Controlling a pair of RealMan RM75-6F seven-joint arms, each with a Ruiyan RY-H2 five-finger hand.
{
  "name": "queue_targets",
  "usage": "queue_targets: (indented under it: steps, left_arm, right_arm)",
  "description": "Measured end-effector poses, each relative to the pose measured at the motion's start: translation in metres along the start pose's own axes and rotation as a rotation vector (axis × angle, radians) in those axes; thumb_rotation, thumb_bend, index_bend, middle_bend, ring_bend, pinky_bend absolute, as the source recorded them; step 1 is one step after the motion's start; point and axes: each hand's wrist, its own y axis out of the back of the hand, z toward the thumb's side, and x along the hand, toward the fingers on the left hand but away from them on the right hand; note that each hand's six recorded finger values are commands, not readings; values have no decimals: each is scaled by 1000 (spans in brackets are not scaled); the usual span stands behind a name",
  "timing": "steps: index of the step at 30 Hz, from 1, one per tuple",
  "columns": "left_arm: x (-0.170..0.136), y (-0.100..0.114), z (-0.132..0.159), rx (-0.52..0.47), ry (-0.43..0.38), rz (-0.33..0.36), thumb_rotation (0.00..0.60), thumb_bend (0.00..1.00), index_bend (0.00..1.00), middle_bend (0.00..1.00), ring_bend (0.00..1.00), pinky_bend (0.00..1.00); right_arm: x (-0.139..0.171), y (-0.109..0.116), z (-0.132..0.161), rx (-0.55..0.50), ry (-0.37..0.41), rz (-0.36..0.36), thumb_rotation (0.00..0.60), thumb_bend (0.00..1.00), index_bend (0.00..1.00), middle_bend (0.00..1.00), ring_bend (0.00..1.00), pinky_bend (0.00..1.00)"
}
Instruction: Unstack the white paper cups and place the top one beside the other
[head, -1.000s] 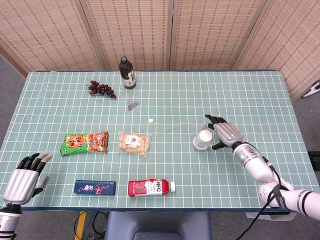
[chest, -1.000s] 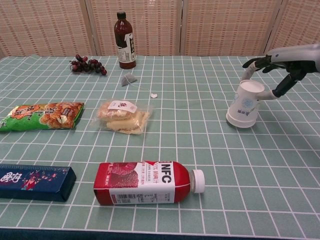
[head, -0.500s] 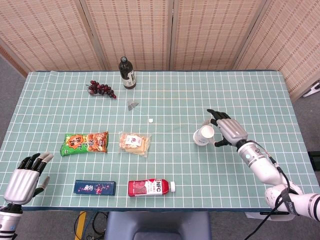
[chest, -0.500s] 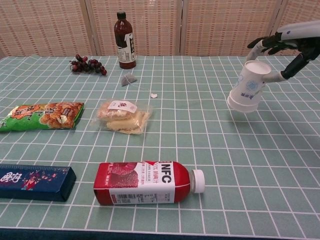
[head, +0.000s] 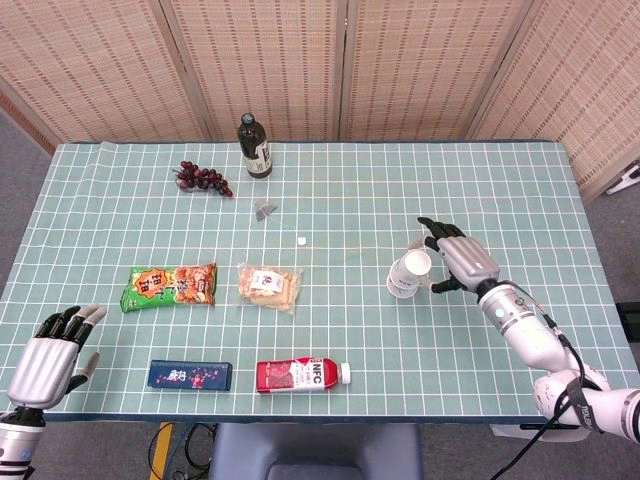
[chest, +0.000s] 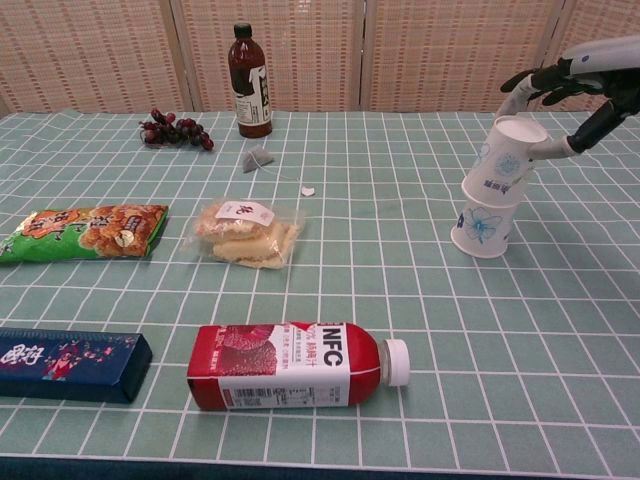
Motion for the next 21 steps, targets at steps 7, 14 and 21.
queue_targets:
  steps: [7, 14, 21]
  left_arm:
    - [2, -4, -1, 11, 7, -12, 600, 402, 206, 190, 148, 182]
    - [4, -7, -2, 22, 16, -20, 600, 402, 206, 190, 148, 182]
    - [7, -11, -1, 31, 21, -31, 600, 402, 206, 190, 148, 182]
  right_arm:
    - [15, 22, 0, -7, 3, -47, 600, 362, 320, 0, 0, 0]
    - [42, 44, -22, 1, -51, -93, 600, 362, 320, 0, 0, 0]
    - [54, 38, -56, 12, -125, -74, 600, 362, 320, 0, 0, 0]
